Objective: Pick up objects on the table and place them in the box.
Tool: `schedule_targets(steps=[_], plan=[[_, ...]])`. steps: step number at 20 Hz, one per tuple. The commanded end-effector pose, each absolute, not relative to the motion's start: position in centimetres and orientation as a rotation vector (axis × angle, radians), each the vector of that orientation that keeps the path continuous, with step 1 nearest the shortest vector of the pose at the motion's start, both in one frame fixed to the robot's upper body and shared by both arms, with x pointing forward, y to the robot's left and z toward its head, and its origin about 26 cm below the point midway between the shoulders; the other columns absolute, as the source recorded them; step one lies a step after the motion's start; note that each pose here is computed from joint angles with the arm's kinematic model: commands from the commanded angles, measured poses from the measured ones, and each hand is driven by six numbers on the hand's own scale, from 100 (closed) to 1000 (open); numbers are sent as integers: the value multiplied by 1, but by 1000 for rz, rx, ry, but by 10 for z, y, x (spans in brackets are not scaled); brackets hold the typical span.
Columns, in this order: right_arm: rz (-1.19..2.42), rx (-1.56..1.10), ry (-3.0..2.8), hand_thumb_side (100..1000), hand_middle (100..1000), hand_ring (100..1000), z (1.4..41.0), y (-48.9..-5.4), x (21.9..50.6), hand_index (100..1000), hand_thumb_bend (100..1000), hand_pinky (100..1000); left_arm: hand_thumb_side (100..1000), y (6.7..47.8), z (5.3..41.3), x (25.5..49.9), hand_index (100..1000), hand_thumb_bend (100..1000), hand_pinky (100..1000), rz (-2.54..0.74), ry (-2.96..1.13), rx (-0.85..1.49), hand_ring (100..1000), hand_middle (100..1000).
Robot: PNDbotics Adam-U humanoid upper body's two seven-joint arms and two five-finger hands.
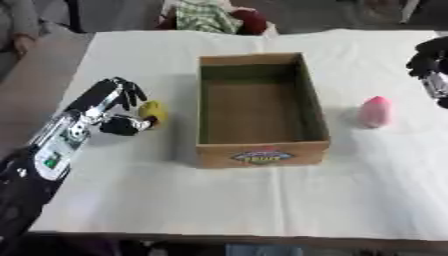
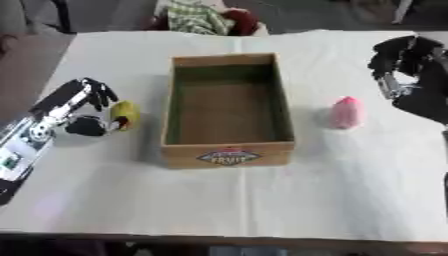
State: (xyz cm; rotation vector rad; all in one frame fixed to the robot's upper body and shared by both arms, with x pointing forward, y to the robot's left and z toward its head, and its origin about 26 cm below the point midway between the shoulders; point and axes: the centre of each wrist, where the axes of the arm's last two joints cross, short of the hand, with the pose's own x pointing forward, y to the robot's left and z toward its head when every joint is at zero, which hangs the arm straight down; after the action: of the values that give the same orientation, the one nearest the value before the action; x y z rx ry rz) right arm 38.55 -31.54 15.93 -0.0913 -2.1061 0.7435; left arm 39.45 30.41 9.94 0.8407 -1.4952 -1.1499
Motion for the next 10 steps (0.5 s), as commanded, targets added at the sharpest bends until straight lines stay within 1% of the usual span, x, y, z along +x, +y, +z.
schedule_targets(steps=[1, 5, 10], plan=[[768, -111, -2127, 259, 571, 636, 170, -317, 386, 715, 100, 606, 288, 308, 112, 398, 693, 467, 671, -1164, -1521, 932, 528, 502], [769, -108, -2128, 267, 571, 636, 170, -317, 386, 715, 100, 606, 306, 307, 112, 398, 713, 496, 683, -1215, -1509, 974, 552, 529], [769, -107, -2128, 259, 570, 636, 170, -317, 386, 715, 100, 606, 336, 309, 106, 398, 732, 516, 689, -1333, -1436, 957, 568, 558]])
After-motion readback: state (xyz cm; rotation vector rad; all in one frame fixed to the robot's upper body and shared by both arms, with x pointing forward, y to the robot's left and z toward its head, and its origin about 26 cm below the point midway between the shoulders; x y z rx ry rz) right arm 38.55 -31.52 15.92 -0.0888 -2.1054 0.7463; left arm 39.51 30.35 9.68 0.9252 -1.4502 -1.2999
